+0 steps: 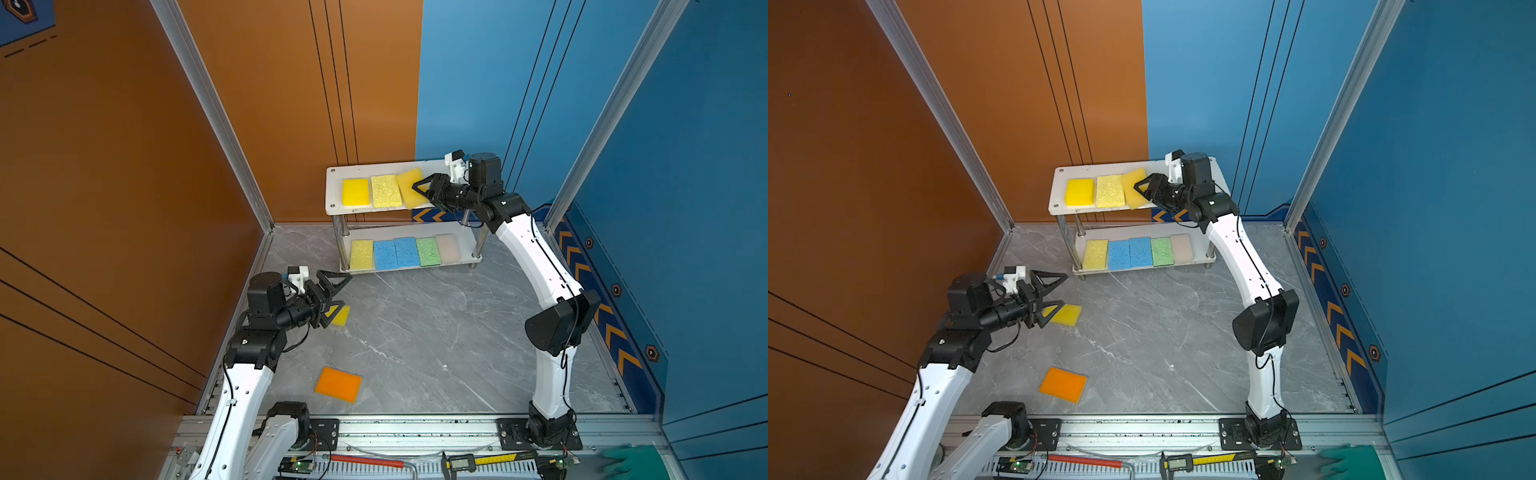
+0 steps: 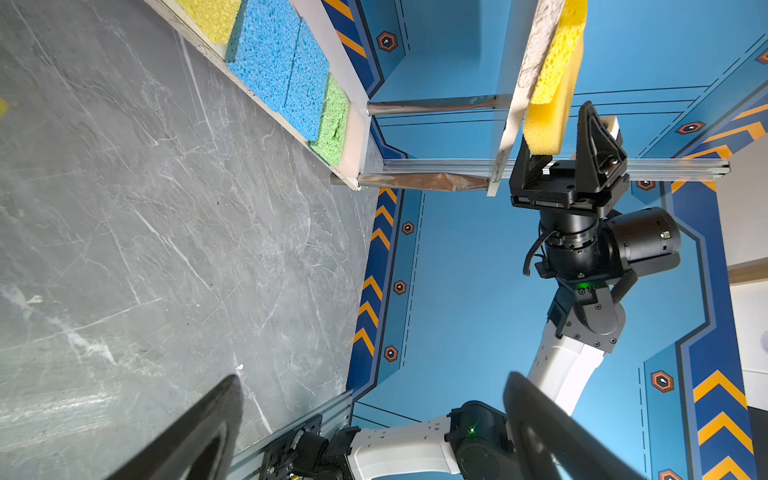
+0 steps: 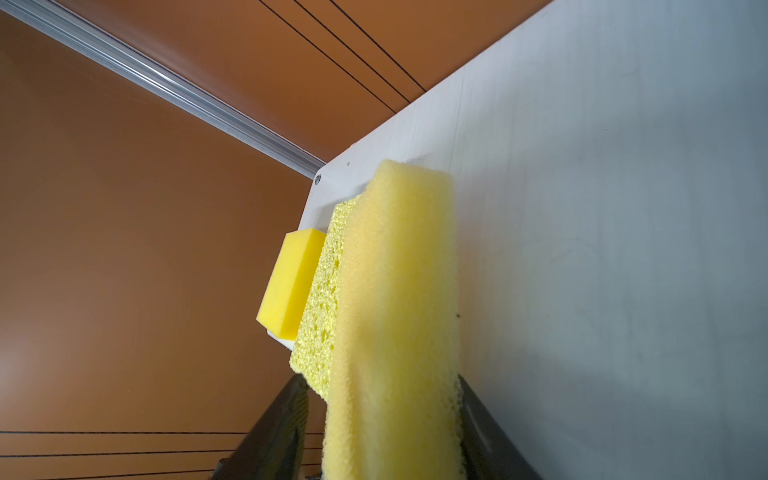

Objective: Place and organize the cleaning sponges onto the shelf
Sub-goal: 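Lower the sponge flat onto the top shelf beside the pale yellow sponge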

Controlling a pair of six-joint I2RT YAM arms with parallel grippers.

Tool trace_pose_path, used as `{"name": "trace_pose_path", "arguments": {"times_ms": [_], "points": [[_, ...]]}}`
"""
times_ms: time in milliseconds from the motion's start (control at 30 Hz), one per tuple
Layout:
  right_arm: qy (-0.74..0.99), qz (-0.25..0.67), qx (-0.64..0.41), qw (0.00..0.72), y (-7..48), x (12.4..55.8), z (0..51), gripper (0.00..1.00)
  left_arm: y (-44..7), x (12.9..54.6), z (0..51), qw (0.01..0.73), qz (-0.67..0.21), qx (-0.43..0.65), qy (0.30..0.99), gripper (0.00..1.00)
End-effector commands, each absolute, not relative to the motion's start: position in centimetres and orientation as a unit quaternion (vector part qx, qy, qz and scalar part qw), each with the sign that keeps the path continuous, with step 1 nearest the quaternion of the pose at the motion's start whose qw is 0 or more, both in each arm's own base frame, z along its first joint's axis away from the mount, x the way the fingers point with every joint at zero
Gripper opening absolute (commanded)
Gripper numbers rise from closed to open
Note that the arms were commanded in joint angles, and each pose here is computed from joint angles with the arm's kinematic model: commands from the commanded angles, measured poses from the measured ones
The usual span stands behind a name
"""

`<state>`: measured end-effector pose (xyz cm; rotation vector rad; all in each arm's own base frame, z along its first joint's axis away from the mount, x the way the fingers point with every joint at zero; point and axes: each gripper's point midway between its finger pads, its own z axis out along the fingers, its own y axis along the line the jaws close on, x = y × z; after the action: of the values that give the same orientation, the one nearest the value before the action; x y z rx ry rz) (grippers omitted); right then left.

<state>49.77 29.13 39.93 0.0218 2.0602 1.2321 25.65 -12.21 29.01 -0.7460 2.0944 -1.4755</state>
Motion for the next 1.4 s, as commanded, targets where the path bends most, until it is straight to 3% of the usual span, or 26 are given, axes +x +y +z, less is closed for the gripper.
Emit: {"name": "trace_pose_path", "arguments": {"times_ms": [0, 233, 667, 1067, 1233, 1367], "points": [[0.798, 0.462, 0.003, 0.387, 28.2, 49.9, 41.0, 0.6, -12.3, 25.5, 28.5, 0.23, -0.537, -0.262, 0.768, 0.98], [0.816, 0.413, -0.009, 0.404, 27.2, 49.7, 40.1, 0.69, -12.2, 25.9, 28.8, 0.233, -0.539, -0.263, 0.765, 0.98], [0.838, 0.309, -0.049, 0.447, 25.5, 49.1, 40.0, 0.76, -12.0, 26.1, 29.5, 0.244, -0.539, -0.259, 0.764, 0.98], [0.802, 0.387, -0.051, 0.452, 25.1, 45.5, 46.0, 0.77, -12.1, 26.2, 29.5, 0.242, -0.539, -0.254, 0.766, 0.98], [0.818, 0.392, -0.043, 0.417, 24.0, 42.6, 44.5, 0.66, -12.1, 25.9, 29.2, 0.241, -0.539, -0.254, 0.766, 0.98], [0.833, 0.396, -0.04, 0.384, 24.0, 41.0, 42.4, 0.43, -12.1, 25.6, 28.7, 0.239, -0.539, -0.256, 0.766, 0.98]]}}
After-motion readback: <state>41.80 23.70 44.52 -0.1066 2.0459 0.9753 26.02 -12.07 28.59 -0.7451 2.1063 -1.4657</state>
